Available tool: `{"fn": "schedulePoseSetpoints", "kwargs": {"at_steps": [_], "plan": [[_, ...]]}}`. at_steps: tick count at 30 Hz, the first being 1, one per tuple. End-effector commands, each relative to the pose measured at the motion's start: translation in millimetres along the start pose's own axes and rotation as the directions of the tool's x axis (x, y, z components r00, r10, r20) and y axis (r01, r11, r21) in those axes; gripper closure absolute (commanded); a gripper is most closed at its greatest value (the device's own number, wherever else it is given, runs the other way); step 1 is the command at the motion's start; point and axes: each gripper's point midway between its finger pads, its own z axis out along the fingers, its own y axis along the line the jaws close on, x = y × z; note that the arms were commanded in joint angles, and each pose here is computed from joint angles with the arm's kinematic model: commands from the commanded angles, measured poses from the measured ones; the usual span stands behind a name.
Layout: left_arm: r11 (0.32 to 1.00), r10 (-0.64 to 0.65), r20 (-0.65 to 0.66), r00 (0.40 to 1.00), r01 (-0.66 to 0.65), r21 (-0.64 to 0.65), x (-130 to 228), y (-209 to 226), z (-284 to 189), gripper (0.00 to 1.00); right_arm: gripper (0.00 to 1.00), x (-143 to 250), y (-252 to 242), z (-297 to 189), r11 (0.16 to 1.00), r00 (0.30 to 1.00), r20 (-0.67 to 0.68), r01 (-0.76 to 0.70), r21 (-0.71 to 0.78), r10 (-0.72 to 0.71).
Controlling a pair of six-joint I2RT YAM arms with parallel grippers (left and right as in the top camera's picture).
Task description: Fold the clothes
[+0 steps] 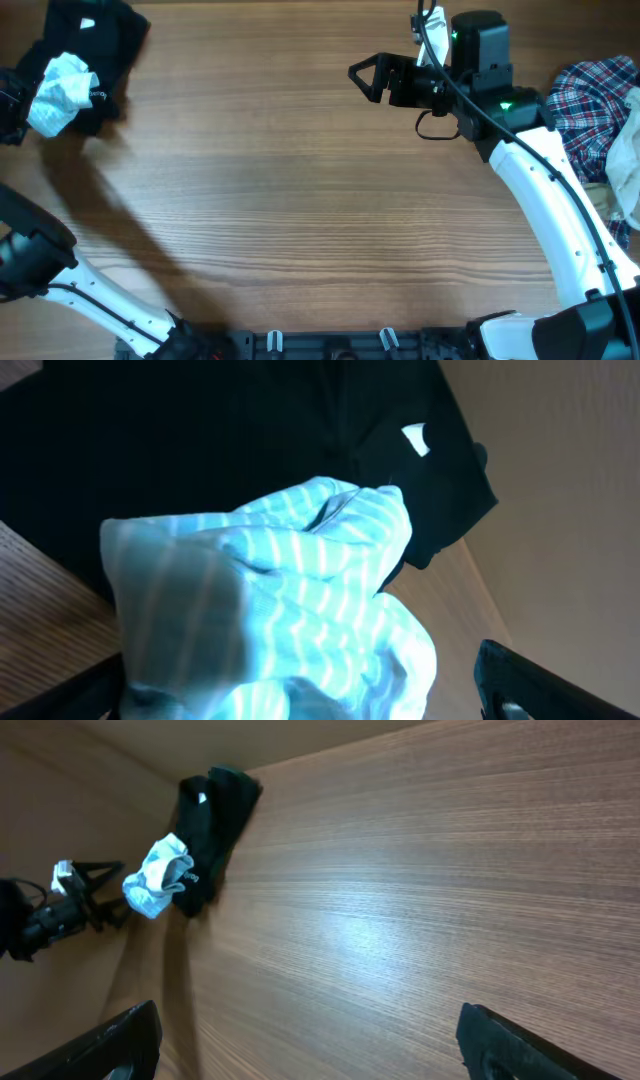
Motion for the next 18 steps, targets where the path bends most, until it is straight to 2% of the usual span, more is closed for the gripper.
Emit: {"fn": "schedulePoseSetpoints", "kwargs": {"at_steps": [1, 2, 3, 4, 10, 12, 14, 18], "plan": [[0.999, 0.049, 0.038, 0.998, -0.05, 0.005, -11.0, -15.3, -12.4, 0.11, 0.05, -2.8, 8.4, -6.8, 1.0, 1.0, 0.013, 0.008, -0.027, -0.008], [0.999, 0.052, 0.035, 0.998, -0.052, 0.007, -10.0, -17.0, -11.3, 0.43, 0.05, -3.5, 8.9, -6.9, 1.0, 1.0, 0.016, 0.009, -0.029, -0.008], [0.998, 0.054, 0.031, 0.998, -0.055, 0.012, -8.4, -19.8, -9.6, 0.66, 0.05, -4.6, 10.8, -6.9, 0.999, 1.0, 0.019, 0.013, -0.039, -0.012], [0.998, 0.055, 0.024, 0.998, -0.056, 0.022, -6.3, -23.6, -7.7, 0.94, 0.05, -5.7, 12.7, -7.1, 0.999, 1.0, 0.022, 0.006, -0.048, -0.005], [0.992, 0.097, -0.014, 0.995, -0.095, 0.085, 9.0, -60.0, 3.1, 0.96, 0.05, -9.6, 15.9, -7.3, 0.998, 0.999, 0.037, 0.013, -0.063, -0.011], [0.98, 0.132, -0.016, 0.991, -0.128, 0.149, 13.3, -89.3, -5.2, 0.96, 0.05, -9.8, 16.0, -7.4, 0.998, 0.999, 0.037, 0.013, -0.063, -0.011], [0.971, 0.142, 0.008, 0.99, -0.141, 0.192, 12.2, -122.4, -23.5, 0.96, 0.05, -9.8, 16.0, -7.4, 0.998, 0.999, 0.037, 0.013, -0.063, -0.01], [0.936, 0.238, 0.111, 0.965, -0.259, 0.239, 9.8, -187.5, -74.3, 0.96, 0.05, -9.7, 16.0, -7.4, 0.998, 0.999, 0.037, 0.014, -0.063, -0.012]]}}
